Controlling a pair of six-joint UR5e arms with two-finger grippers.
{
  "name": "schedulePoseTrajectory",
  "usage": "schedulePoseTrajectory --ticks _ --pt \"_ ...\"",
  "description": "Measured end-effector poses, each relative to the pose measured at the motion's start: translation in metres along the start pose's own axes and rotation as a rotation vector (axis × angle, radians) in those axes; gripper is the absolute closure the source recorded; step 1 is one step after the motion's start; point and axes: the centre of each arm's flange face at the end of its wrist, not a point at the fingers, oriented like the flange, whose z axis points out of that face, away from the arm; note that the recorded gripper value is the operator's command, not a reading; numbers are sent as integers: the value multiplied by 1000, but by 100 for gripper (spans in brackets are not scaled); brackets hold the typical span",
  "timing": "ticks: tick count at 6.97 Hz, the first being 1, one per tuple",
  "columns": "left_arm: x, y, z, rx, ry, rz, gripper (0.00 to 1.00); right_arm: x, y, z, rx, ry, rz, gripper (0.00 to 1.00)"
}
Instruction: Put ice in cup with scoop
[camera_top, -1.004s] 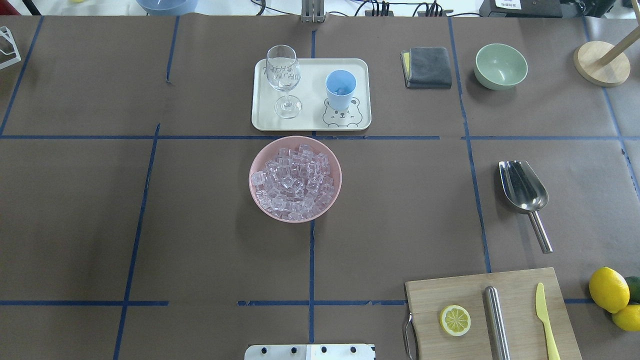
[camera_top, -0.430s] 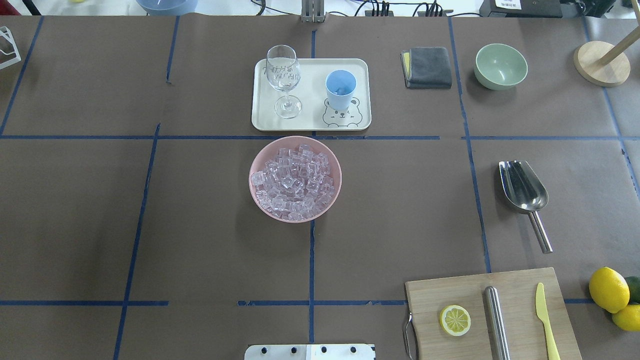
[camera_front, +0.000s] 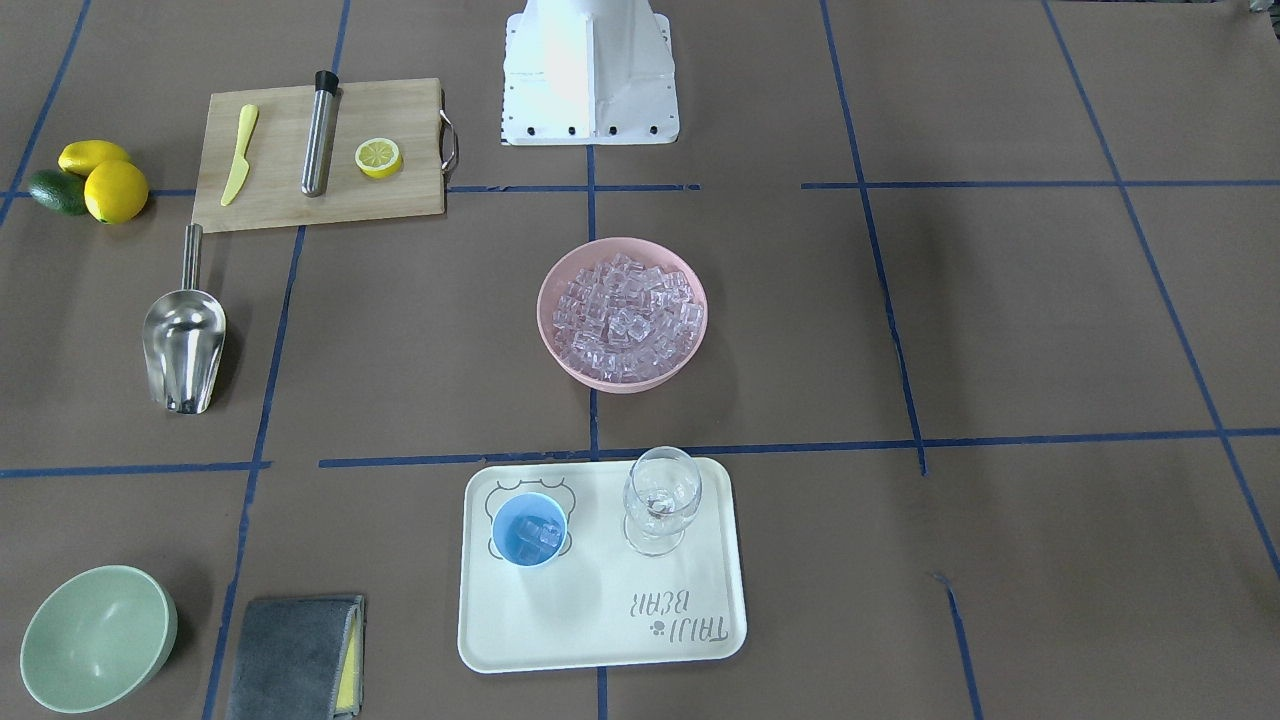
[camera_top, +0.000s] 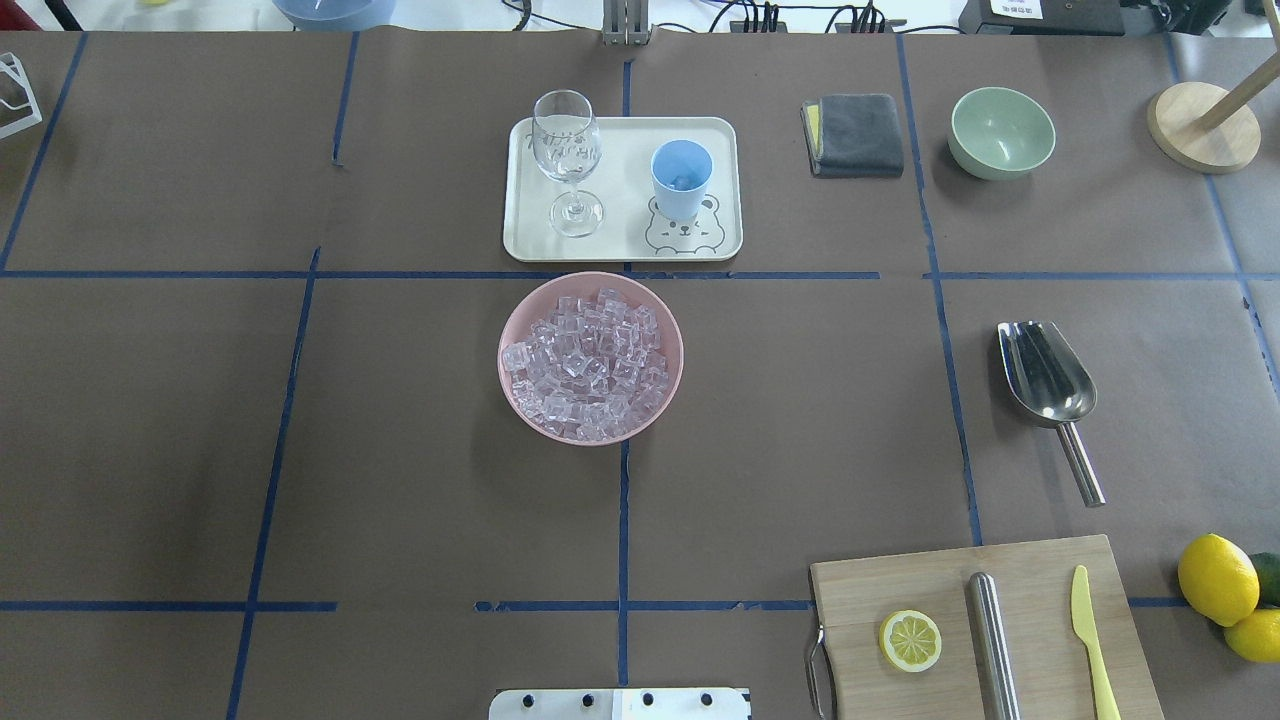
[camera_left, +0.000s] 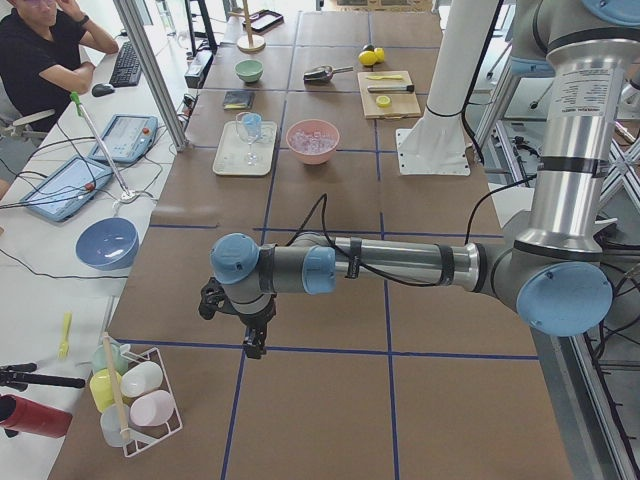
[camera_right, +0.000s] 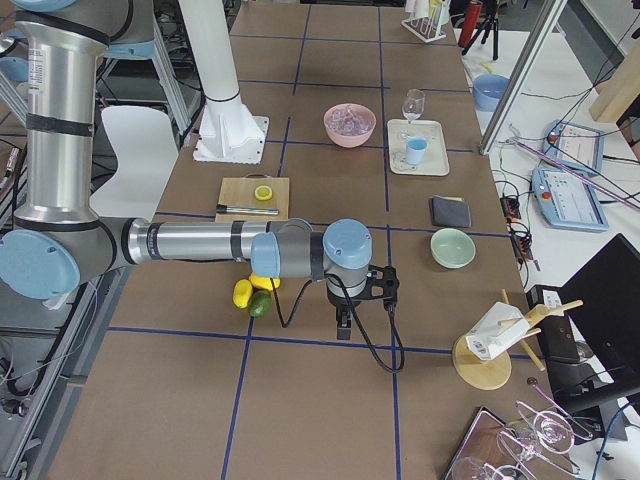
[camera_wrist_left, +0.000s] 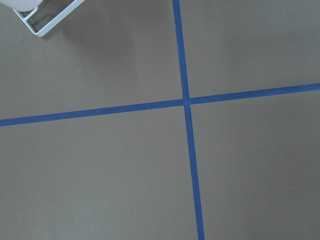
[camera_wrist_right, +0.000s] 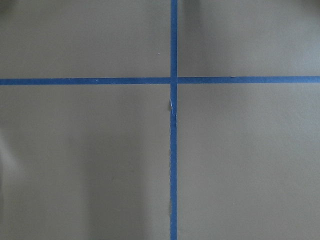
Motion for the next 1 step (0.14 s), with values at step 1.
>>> schedulePoseTrajectory --ticks 1 --pt "0 0 0 1 0 1 0 0 0 0 -1 0 0 0"
